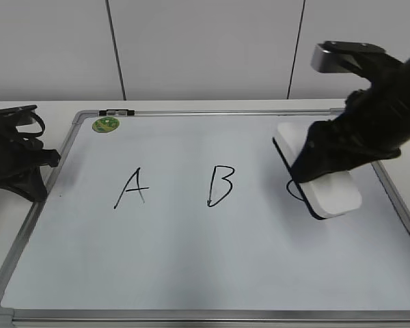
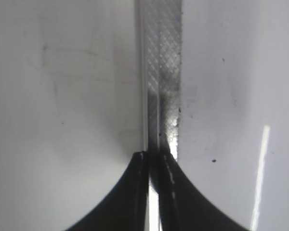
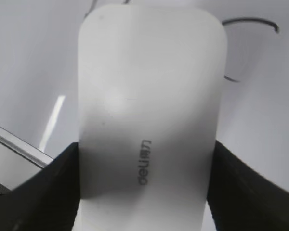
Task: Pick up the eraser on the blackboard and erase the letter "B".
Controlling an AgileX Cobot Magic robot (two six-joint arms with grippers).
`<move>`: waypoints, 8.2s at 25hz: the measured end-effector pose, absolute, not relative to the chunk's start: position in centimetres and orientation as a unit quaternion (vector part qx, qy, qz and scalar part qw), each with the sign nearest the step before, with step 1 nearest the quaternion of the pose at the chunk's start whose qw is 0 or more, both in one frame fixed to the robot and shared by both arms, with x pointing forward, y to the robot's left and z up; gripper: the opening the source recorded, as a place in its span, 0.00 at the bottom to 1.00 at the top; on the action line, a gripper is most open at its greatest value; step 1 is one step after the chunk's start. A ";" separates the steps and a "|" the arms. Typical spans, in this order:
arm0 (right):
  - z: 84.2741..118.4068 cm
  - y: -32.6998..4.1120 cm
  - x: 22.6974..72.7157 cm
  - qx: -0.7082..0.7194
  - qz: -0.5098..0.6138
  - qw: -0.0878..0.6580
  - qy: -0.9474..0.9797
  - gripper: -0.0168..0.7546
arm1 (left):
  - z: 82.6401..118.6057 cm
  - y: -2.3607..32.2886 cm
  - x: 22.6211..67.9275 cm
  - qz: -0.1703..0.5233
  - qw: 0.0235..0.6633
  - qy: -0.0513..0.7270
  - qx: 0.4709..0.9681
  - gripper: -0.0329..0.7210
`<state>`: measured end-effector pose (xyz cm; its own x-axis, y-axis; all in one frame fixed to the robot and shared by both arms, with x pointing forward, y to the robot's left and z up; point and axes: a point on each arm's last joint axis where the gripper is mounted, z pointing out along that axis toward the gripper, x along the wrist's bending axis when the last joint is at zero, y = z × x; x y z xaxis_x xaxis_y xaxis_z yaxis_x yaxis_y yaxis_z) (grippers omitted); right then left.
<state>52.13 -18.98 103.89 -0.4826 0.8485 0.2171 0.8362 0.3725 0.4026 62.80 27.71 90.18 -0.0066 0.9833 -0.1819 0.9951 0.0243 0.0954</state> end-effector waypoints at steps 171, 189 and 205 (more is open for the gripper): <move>93.8 -30.0 61.8 0.679 0.074 0.084 0.726 0.73 | 90.2 27.8 62.8 -0.031 0.093 0.706 0.701 0.06; 94.7 -29.8 63.8 0.691 0.106 0.086 0.710 0.86 | 90.2 27.8 62.8 -0.031 0.093 0.706 0.701 0.06; 103.3 -29.6 65.6 0.666 0.098 0.067 0.736 0.76 | 96.1 27.5 65.9 -0.047 0.094 0.682 0.724 0.52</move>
